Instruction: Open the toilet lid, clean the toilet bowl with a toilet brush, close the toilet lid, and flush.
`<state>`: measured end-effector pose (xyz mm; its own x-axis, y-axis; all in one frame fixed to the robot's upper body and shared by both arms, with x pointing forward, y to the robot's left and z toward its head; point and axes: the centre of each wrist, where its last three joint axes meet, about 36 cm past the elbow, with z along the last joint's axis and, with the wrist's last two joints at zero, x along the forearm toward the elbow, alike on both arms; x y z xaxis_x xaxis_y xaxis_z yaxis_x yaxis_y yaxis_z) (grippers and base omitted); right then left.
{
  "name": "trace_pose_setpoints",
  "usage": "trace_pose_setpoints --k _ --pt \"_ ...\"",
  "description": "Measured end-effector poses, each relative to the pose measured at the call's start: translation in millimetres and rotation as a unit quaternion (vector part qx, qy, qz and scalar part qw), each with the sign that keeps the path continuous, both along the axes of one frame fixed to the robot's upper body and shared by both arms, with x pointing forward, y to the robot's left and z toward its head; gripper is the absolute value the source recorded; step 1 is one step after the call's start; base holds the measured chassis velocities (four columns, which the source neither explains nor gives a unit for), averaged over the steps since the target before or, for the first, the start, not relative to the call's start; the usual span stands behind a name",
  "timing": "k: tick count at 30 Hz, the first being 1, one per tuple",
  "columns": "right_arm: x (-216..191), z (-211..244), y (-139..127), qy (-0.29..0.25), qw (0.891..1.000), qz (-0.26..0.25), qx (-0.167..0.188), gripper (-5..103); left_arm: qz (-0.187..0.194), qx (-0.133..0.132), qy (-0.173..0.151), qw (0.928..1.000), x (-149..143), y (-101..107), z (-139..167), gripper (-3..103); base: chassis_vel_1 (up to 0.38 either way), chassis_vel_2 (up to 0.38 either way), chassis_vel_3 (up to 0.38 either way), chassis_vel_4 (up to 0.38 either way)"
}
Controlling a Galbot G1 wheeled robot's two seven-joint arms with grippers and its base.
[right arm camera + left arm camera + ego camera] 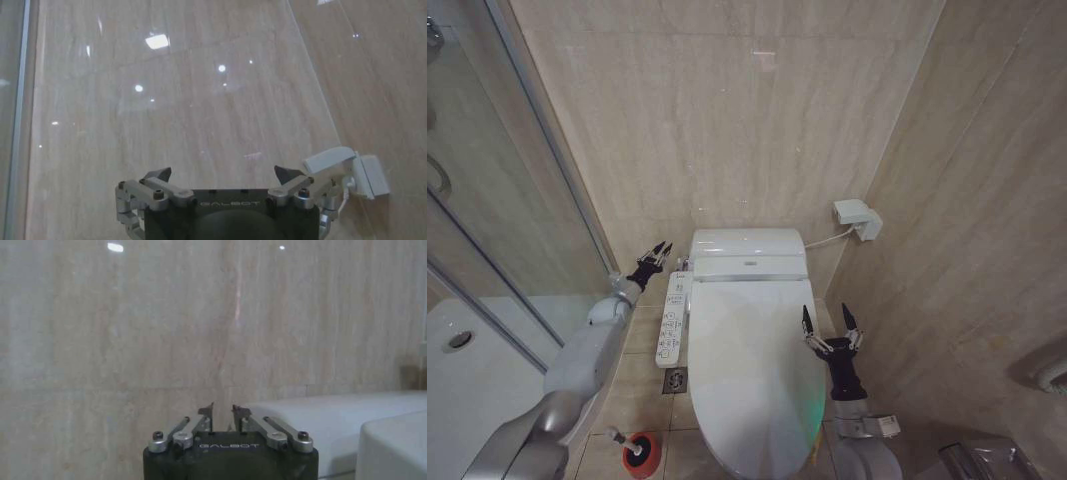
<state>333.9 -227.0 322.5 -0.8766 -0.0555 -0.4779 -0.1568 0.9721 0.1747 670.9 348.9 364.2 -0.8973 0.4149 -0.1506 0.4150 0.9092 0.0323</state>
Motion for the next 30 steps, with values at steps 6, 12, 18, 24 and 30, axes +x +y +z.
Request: trace_pose_setpoints --k 6,12,18,24,30 --pt "1.3 2.5 -1.2 -0.004 1.0 -0.001 0.001 100 -0.025 0.041 0.015 0.9987 7.0 6.8 4.9 3 0.0 0.0 0.0 0.0" --pt "2.5 2.0 1.4 -0.005 1.0 0.001 0.004 100 -0.056 0.095 0.031 0.9934 9.4 25.3 9.0 0 0.0 0.0 0.0 0.0" --pt "2.7 2.1 1.9 -0.005 1.0 0.002 0.004 100 -0.083 0.139 0.042 0.9858 12.0 35.1 10.8 0 0.0 0.0 0.0 0.0" --pt "2.6 1.3 2.8 -0.005 1.0 0.002 0.006 100 -0.089 0.161 0.058 0.9812 14.5 37.8 6.5 0 0.0 0.0 0.0 0.0" --pt "2.0 0.4 3.3 -0.003 1.0 0.002 0.007 100 -0.092 0.169 0.063 0.9793 15.3 36.1 4.8 0 0.0 0.0 0.0 0.0"
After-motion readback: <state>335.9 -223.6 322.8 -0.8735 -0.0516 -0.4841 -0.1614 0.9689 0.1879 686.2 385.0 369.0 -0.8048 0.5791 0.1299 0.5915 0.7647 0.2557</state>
